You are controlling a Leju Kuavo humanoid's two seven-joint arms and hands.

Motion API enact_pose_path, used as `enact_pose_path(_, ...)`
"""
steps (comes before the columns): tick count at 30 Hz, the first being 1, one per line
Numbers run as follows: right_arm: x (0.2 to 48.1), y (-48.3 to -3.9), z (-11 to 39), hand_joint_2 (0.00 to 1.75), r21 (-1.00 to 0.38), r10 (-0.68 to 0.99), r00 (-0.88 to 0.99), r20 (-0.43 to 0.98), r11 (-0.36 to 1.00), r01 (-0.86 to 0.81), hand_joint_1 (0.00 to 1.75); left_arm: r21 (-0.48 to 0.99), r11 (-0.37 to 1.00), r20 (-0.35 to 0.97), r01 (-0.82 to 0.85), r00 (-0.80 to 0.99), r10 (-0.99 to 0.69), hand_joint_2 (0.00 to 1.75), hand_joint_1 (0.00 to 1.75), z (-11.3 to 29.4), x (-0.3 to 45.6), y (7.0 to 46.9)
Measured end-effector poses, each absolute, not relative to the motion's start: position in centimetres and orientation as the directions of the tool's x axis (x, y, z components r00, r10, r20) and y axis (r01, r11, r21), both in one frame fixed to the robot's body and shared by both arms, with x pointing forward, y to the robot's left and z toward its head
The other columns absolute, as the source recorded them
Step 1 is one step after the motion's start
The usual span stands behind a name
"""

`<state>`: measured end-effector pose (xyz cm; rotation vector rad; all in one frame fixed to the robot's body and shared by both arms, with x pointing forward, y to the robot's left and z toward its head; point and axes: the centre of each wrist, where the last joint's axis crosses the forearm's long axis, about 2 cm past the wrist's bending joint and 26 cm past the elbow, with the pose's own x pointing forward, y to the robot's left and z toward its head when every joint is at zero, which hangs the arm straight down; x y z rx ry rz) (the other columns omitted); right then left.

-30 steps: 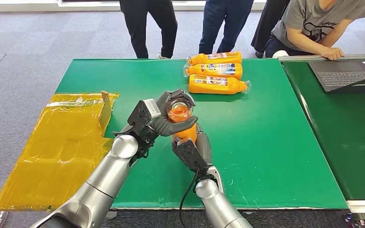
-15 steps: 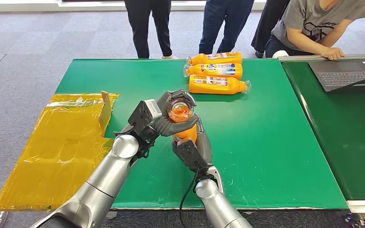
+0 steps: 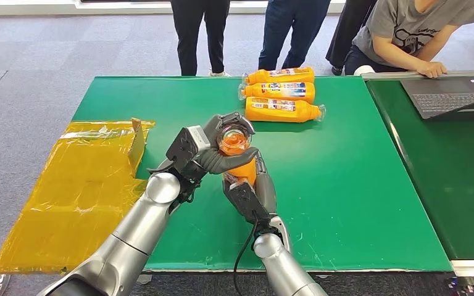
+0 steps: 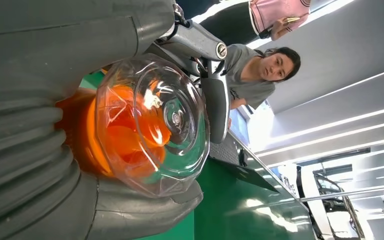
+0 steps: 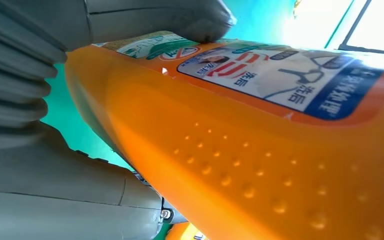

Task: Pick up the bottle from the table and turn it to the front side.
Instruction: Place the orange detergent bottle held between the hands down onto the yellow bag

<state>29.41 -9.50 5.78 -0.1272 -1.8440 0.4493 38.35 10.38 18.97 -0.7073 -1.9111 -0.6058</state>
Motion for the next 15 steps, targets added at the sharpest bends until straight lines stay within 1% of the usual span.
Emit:
enact_pose_path(2,29.4,-9.5,5.8,0.0,-0.37,0.313,-0.318,0.895,0.919,-0.136,0.0,0.164,0.743,0.904,0.649,-0.4,0.15,1.75,1.75,19.0,38.4,10.4)
enact_pose_path(4,29.4,-9.5,5.8,0.0,-0.373,0.316,-0.318,0.894,0.918,-0.134,0.0,0.249,0.783,0.888,0.57,-0.456,0.049,1.75,1.75,18.9,38.6,10.6)
enact_pose_path(8,29.2,-9.7,5.6,0.0,-0.376,0.322,-0.314,0.893,0.918,-0.128,0.0,0.387,0.808,0.843,0.445,-0.525,-0.115,1.75,1.75,18.9,39.1,11.2)
enact_pose_path(10,29.2,-9.7,5.5,0.0,-0.377,0.323,-0.313,0.893,0.918,-0.127,0.0,0.419,0.805,0.83,0.421,-0.537,-0.152,1.75,1.75,18.9,39.4,11.3)
enact_pose_path(15,29.2,-9.8,5.5,0.0,-0.375,0.323,-0.309,0.894,0.919,-0.124,0.0,0.44,0.796,0.826,0.416,-0.536,-0.176,1.75,1.75,18.8,39.6,11.5)
